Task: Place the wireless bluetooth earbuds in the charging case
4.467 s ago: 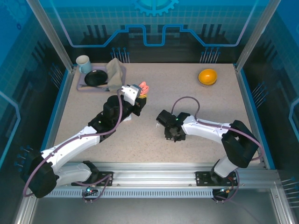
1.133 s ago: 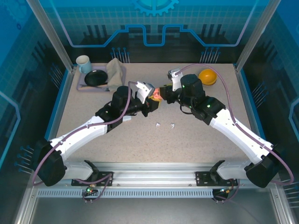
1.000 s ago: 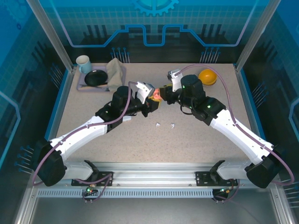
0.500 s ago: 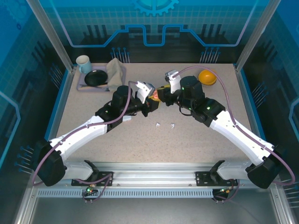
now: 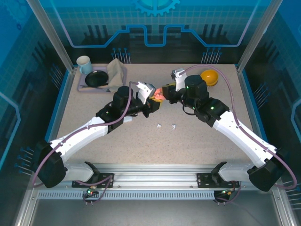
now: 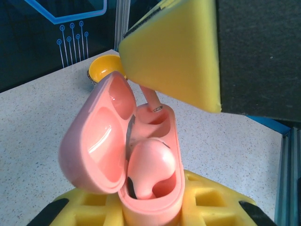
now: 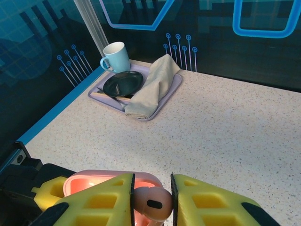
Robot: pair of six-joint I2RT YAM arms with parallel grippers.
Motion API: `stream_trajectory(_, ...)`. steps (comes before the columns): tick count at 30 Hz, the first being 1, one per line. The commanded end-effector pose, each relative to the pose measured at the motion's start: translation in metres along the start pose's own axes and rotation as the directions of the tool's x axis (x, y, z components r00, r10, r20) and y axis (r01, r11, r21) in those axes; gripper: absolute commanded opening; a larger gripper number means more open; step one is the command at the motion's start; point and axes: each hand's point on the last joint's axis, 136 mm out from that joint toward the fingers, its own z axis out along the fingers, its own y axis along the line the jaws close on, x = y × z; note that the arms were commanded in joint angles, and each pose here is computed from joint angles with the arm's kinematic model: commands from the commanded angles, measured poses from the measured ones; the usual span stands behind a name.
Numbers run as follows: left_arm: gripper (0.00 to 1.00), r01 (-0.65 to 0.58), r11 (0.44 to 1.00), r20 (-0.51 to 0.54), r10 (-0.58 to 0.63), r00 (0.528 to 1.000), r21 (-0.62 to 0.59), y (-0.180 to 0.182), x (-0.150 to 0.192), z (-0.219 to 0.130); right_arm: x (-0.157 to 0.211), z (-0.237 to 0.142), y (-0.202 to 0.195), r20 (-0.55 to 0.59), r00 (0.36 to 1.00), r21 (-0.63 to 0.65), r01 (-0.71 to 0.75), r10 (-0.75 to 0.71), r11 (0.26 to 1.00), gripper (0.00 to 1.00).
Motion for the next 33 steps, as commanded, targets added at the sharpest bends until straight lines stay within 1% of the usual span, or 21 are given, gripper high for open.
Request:
stream_trajectory(1, 0.00, -0.014, 1.000, 0.071, 0.014, 0.997, -0.004, -0.001, -0.027, -0.006, -0.012, -0.008, -0.001, 0.036, 0.999, -0.002, -0.015, 0.015, 1.000, 0.25)
stream_trajectory(15, 0.00, -0.018, 1.000, 0.093, 0.019, 0.995, -0.011, -0.001, -0.036, -0.007, 0.007, -0.009, 0.012, -0.004, 0.999, -0.077, 0.034, -0.034, 0.996, 0.25)
stream_trajectory(23, 0.00, -0.017, 1.000, 0.100, 0.018, 0.995, -0.015, 0.000, -0.039, -0.007, 0.011, -0.011, 0.021, -0.012, 0.997, -0.113, 0.073, -0.075, 0.991, 0.26)
stream_trajectory(33, 0.00, -0.016, 1.000, 0.103, 0.017, 0.995, -0.017, 0.000, -0.040, -0.007, 0.018, -0.005, 0.034, -0.047, 0.991, -0.151, 0.118, -0.127, 0.981, 0.26)
